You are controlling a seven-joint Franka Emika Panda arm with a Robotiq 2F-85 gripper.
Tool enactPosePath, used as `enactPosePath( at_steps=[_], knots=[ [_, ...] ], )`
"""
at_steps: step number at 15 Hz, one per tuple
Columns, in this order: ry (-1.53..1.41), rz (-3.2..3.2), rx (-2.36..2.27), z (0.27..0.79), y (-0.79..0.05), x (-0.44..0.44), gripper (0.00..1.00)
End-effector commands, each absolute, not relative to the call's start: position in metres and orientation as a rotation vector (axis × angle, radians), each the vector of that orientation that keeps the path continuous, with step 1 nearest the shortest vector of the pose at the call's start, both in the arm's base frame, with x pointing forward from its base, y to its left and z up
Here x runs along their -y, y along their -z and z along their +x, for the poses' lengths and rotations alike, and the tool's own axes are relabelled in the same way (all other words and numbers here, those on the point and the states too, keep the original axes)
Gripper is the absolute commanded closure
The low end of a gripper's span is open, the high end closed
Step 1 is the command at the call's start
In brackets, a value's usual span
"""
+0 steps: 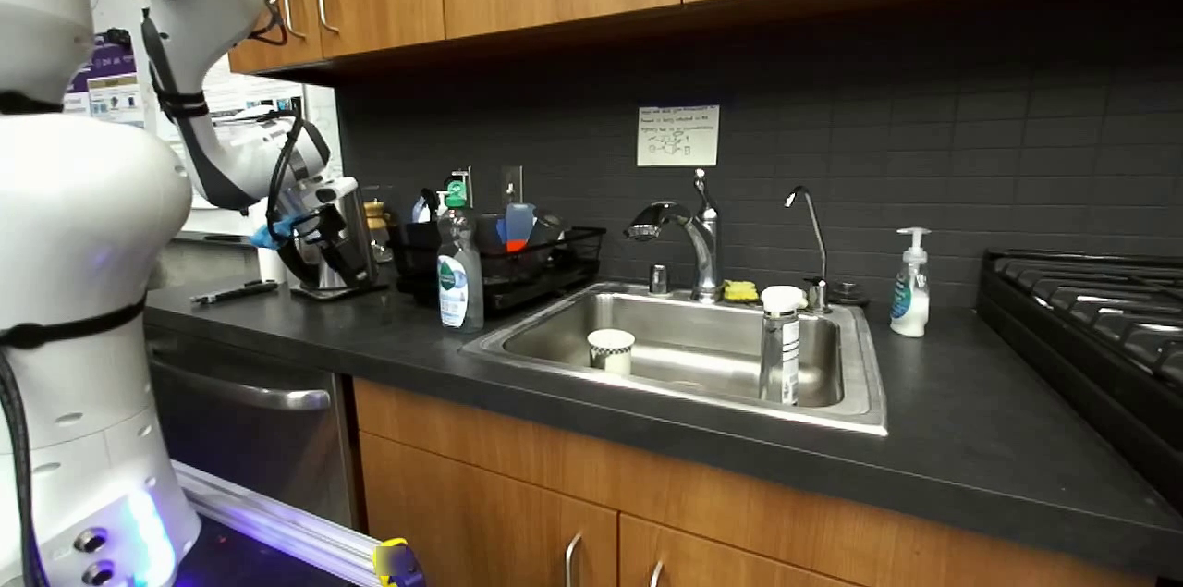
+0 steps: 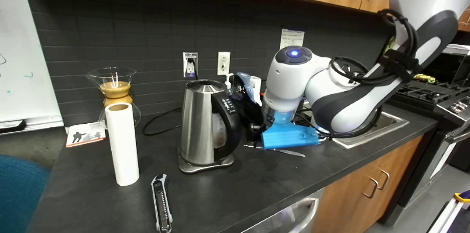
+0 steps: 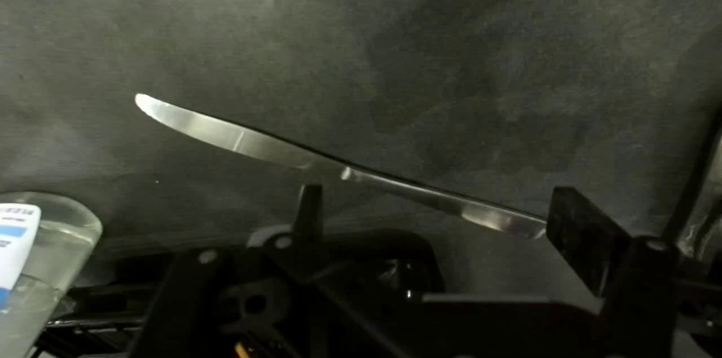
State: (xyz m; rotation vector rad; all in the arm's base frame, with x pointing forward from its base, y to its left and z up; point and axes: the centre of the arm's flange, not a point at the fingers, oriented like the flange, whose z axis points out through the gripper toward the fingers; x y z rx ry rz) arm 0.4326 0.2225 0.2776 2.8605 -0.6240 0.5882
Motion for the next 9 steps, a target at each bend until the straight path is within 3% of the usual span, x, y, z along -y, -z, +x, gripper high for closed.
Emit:
enactPosePath(
  at_steps=[1,9],
  knots=[
    [-0.633,2.850,0.679,0.4337,-0.2673,-0.2189,0.00],
    [-0.650,2.836,0.766,0.4428,-0.2592,-0.2203,0.00]
  ],
)
